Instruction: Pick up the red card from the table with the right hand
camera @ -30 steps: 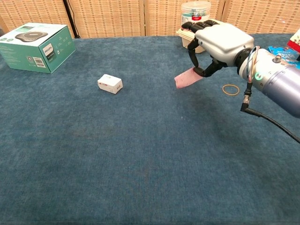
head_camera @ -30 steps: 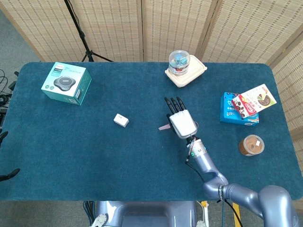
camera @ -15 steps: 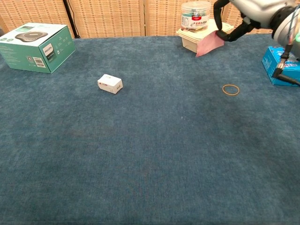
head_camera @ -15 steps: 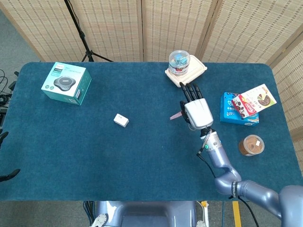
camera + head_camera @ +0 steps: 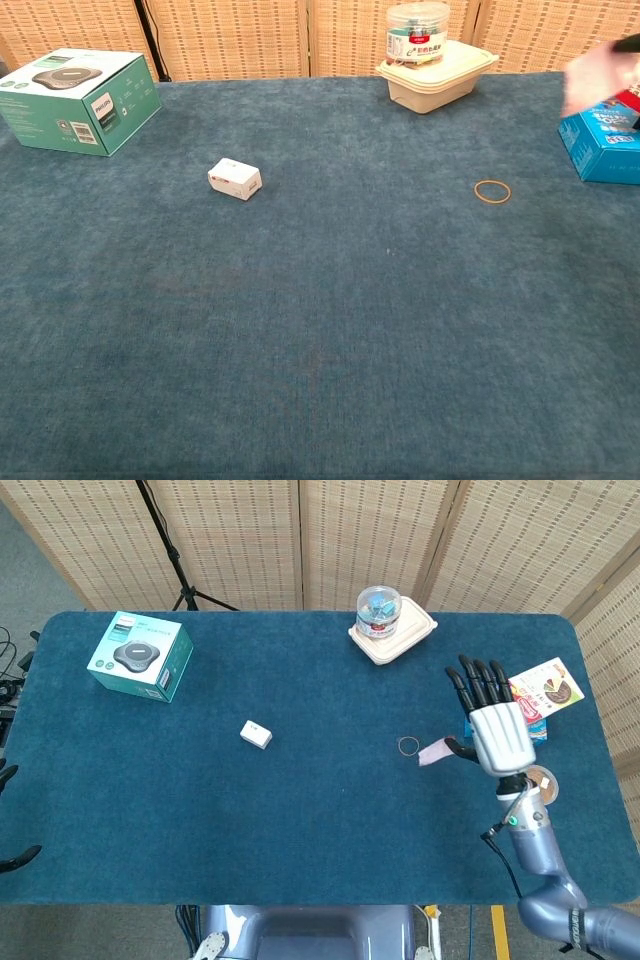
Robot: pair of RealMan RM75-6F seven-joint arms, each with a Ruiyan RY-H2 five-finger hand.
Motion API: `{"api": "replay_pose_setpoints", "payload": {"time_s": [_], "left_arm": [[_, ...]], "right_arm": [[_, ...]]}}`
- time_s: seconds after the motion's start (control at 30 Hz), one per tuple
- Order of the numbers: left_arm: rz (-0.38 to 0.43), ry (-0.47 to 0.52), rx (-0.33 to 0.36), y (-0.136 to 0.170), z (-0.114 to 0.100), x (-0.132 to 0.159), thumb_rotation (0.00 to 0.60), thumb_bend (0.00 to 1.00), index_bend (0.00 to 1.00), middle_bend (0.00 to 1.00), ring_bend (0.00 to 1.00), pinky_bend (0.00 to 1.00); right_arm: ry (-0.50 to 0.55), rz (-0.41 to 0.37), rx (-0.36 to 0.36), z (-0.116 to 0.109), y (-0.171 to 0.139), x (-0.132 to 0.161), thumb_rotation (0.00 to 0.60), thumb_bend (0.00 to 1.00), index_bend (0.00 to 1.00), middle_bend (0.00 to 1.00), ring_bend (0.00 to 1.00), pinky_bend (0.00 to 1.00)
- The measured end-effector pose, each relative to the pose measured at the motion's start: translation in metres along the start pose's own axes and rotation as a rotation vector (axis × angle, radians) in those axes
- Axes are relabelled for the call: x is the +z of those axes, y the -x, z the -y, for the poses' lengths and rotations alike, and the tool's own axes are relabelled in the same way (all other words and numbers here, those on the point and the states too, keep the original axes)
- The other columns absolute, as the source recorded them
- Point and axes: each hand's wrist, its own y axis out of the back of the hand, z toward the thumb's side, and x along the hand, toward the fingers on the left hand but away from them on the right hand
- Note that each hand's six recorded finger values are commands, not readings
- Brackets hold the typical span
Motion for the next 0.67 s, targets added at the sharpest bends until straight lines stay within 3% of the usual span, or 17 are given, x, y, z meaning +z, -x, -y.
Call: {"api": "replay_pose_setpoints", "payload": {"time_s": [0.33, 0.67], "left_arm": [[0.007, -0.001, 0.010, 0.008, -0.003, 0.000, 0.600, 0.00, 0.00, 0.00, 0.00, 0.00], [-0.013, -0.016, 0.018, 0.008, -0.004, -0.002, 0.600, 0.00, 0.00, 0.00, 0.00, 0.00]], "right_arm": [[0.072, 0.074, -0.013, -0.015, -0.069, -0.040, 0.600, 0.00, 0.00, 0.00, 0.00, 0.00], [0.018, 0.132, 0.051, -0.002, -0.109, -0.066, 0.600, 0.00, 0.00, 0.00, 0.00, 0.00]]}}
